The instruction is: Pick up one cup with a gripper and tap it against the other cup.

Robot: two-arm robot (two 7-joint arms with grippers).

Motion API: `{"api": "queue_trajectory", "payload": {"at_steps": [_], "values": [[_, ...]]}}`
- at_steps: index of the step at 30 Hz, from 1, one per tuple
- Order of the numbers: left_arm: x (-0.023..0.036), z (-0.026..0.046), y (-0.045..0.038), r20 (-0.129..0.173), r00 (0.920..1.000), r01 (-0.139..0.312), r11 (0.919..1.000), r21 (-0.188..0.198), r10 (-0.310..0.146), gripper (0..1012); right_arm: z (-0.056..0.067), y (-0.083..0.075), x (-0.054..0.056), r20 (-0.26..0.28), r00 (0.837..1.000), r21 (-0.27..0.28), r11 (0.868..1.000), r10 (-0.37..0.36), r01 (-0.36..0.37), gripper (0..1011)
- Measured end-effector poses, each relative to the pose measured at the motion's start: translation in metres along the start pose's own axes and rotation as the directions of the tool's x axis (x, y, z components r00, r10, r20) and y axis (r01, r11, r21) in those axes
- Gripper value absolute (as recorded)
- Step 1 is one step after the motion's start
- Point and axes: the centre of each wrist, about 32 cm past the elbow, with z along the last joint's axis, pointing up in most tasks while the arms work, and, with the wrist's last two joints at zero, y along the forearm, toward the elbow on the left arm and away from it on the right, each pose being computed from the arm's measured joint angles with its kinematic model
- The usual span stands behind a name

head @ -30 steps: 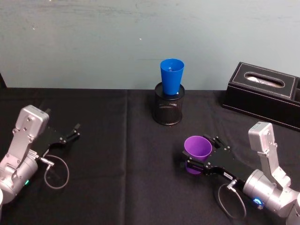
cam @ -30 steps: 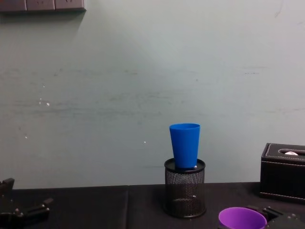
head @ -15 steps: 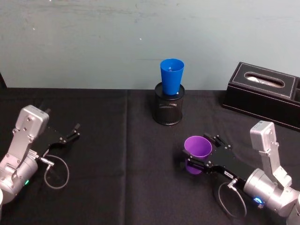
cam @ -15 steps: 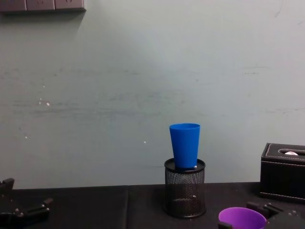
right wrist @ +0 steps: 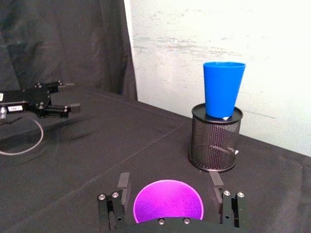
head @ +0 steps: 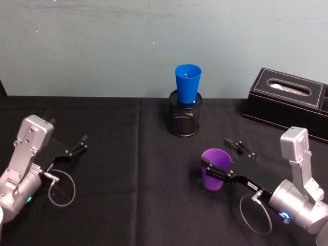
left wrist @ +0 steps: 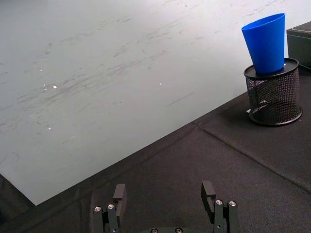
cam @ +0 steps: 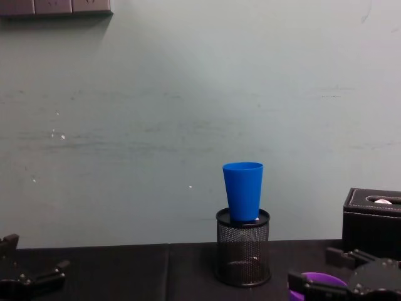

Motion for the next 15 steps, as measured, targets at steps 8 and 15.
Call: {"api": "queue_trajectory", "payload": {"at_steps": [8, 15], "values": [[0.0000, 0.0000, 0.0000, 0.000, 1.0000, 0.000, 1.0000, 0.000, 0.000, 1011, 0.0047, -0.0002, 0.0002, -0.007, 1.000, 0.023, 0.999, -0.023, 0.023, 1003], [0.0000, 0.0000, 0.0000, 0.000, 1.0000, 0.000, 1.0000, 0.000, 0.000, 1011, 0.0099, 0.0007, 0.0000, -0.001, 0.999, 0.052, 0.998, -0.034, 0.034, 1003]]}}
